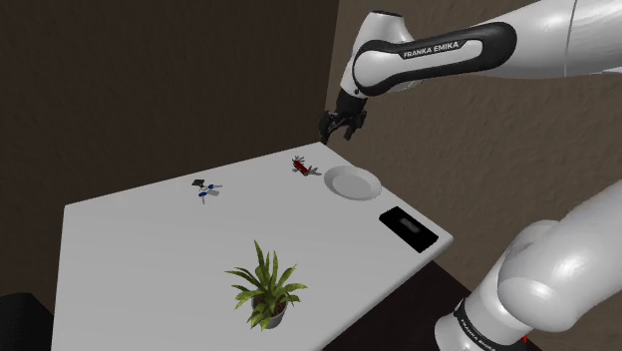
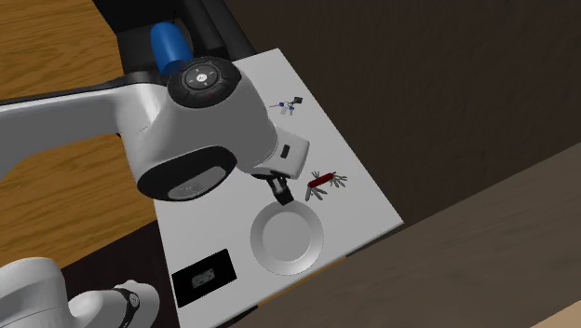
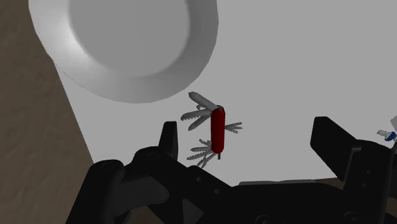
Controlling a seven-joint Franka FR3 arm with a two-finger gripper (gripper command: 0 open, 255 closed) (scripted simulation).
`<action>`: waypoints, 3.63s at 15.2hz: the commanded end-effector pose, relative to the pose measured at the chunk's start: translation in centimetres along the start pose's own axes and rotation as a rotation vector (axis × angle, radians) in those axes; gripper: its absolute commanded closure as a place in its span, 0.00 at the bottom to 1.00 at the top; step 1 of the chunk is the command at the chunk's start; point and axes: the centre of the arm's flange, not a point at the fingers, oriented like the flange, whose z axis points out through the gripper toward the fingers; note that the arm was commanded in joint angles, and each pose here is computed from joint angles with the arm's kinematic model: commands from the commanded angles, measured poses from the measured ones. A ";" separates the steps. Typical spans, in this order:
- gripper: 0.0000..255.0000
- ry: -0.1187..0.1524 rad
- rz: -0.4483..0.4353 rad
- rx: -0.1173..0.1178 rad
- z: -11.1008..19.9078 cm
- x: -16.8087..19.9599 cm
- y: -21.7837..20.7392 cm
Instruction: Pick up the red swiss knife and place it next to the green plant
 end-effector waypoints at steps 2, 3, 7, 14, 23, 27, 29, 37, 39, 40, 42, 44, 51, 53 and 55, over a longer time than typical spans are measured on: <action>0.00 -0.006 -0.002 0.001 3.2 2.5 0.0; 0.00 -0.008 -0.003 0.002 4.2 3.4 0.0; 0.00 -0.016 -0.006 0.004 8.3 6.9 -0.1; 0.00 -0.030 -0.011 0.007 15.6 12.8 -0.3; 0.00 -0.031 -0.012 0.007 19.9 12.9 -0.3; 0.00 -0.031 -0.012 0.007 19.9 12.9 -0.3; 0.00 -0.031 -0.012 0.007 19.9 12.9 -0.3; 1.00 -0.031 -0.012 0.007 19.9 12.9 -0.3; 1.00 -0.031 -0.012 0.007 19.9 12.9 -0.3; 1.00 -0.031 -0.012 0.007 19.9 12.9 -0.3; 1.00 -0.031 -0.012 0.007 18.8 13.2 -0.4; 1.00 -0.031 -0.012 0.007 17.8 13.4 -0.4; 1.00 -0.031 -0.012 0.007 14.2 14.2 -0.6; 1.00 -0.031 -0.012 0.007 13.2 14.4 -0.7; 1.00 -0.031 -0.012 0.007 12.1 14.6 -0.7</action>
